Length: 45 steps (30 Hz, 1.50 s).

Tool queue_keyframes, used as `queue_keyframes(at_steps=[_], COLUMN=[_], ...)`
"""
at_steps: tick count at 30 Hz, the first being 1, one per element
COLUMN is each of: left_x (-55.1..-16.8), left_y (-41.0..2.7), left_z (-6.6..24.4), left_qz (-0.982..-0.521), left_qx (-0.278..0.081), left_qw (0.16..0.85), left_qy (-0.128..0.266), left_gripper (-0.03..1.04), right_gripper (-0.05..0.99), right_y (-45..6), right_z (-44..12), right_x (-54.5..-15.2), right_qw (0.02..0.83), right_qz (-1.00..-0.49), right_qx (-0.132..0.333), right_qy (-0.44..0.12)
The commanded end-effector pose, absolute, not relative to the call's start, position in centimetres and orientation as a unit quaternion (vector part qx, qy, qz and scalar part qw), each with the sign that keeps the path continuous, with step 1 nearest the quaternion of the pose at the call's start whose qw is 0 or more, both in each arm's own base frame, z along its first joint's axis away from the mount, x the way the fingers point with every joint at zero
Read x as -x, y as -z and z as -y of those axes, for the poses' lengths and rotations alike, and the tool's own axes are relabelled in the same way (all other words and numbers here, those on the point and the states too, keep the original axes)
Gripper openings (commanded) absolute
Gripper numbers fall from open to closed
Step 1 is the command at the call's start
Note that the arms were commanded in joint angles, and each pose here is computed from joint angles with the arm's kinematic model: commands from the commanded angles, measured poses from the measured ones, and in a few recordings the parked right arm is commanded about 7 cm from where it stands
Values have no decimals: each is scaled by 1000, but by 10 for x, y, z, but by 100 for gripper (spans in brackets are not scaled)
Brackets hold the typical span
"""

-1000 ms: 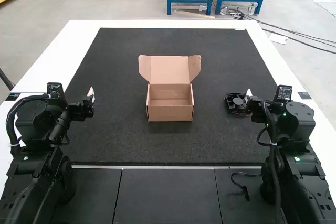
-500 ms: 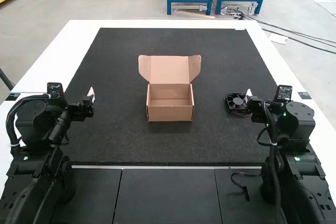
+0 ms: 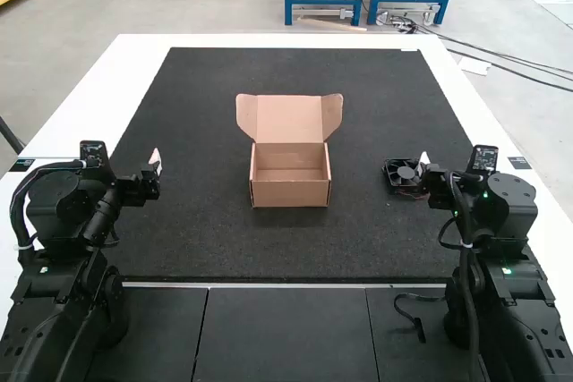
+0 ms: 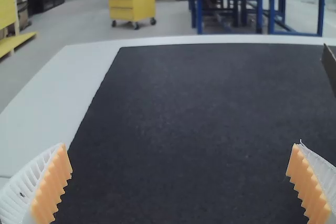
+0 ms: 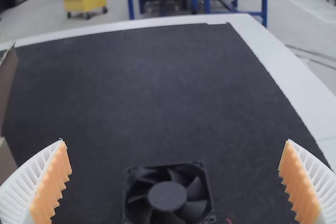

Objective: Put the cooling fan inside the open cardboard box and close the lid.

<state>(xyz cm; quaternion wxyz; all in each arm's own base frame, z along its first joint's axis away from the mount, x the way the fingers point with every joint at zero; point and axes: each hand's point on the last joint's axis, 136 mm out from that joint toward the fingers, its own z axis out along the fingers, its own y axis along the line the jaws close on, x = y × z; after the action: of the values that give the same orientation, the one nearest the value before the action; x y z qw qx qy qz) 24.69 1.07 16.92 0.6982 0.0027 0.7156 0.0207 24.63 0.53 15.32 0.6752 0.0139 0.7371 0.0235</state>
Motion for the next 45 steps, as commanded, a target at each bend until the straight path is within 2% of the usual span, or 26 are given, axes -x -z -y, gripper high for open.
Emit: queue_keyframes(at_steps=[1, 11, 18, 23, 25, 29, 34, 38, 40, 45], left_x=[-247, -247, -245, -246, -246, -241, -228, -224, -227, -254], left_y=[-172, -173, -199, -184, -186, -226, -271, -295, -306, -323], left_z=[-7, -6, -10, -9, -10, -11, -16, -19, -19, -23], left_qz=[-709, -709, -669, -692, -690, -631, -588, -574, -582, -643], left_qx=[-1, -4, 2, 2, 6, 16, 24, 33, 33, 41], left_qw=[705, 705, 743, 722, 724, 776, 808, 818, 812, 765], left_qy=[-6, -8, -14, -11, -10, -6, -17, -23, -22, -26], left_gripper=[97, 97, 97, 97, 97, 97, 97, 97, 96, 95], right_gripper=[91, 91, 91, 91, 91, 91, 91, 91, 91, 91], right_y=[-81, -80, -81, -82, -94, -139, -166, -200, -208, -234], right_z=[-4, -4, -5, -4, -2, -2, -5, -5, -3, 0], right_x=[-247, -246, -247, -247, -249, -253, -251, -248, -250, -261], right_qw=[621, 620, 622, 622, 642, 706, 724, 740, 735, 710], right_qz=[-784, -784, -783, -782, -766, -707, -688, -671, -677, -703], right_qx=[-15, -14, -14, -17, -28, -31, -22, -21, -25, -36], right_qy=[-22, -22, -24, -24, -27, -32, -38, -38, -34, -31])
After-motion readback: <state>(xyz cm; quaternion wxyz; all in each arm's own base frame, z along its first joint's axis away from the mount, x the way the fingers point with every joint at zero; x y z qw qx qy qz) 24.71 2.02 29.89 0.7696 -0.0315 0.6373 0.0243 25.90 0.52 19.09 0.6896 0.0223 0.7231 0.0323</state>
